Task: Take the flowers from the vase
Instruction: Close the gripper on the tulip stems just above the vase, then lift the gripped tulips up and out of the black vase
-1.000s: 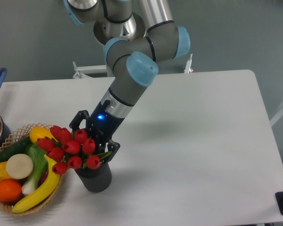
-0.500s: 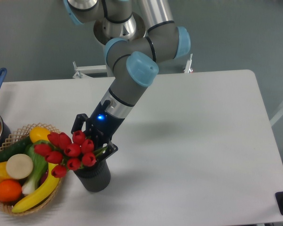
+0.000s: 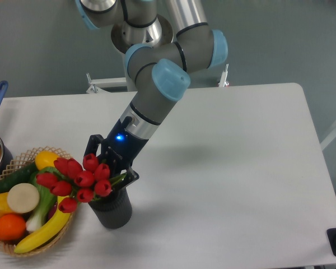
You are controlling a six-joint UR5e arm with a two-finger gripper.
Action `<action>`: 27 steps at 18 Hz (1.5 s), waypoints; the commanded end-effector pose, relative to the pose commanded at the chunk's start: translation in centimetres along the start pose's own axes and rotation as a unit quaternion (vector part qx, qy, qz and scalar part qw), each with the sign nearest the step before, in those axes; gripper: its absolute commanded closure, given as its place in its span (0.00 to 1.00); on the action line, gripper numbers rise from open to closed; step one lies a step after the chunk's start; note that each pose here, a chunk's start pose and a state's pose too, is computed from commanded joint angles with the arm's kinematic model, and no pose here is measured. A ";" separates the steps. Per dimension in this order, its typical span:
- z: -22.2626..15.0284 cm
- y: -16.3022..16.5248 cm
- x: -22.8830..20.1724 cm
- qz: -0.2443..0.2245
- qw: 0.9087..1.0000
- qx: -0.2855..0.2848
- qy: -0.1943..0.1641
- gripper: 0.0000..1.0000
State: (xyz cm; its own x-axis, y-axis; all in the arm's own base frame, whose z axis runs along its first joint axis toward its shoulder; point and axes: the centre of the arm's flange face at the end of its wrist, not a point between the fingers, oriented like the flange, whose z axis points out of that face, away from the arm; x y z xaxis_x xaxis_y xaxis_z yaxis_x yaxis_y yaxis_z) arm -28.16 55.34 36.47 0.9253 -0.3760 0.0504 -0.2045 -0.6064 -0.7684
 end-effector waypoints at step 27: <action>-9.9 -7.6 -0.8 -0.096 0.987 0.130 -0.002 0.45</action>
State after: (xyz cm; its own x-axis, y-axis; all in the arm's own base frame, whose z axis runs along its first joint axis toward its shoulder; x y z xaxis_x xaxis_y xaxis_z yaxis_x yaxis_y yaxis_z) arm -30.50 53.30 48.62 0.9405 -0.2685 0.2084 0.0624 -0.4662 -0.8825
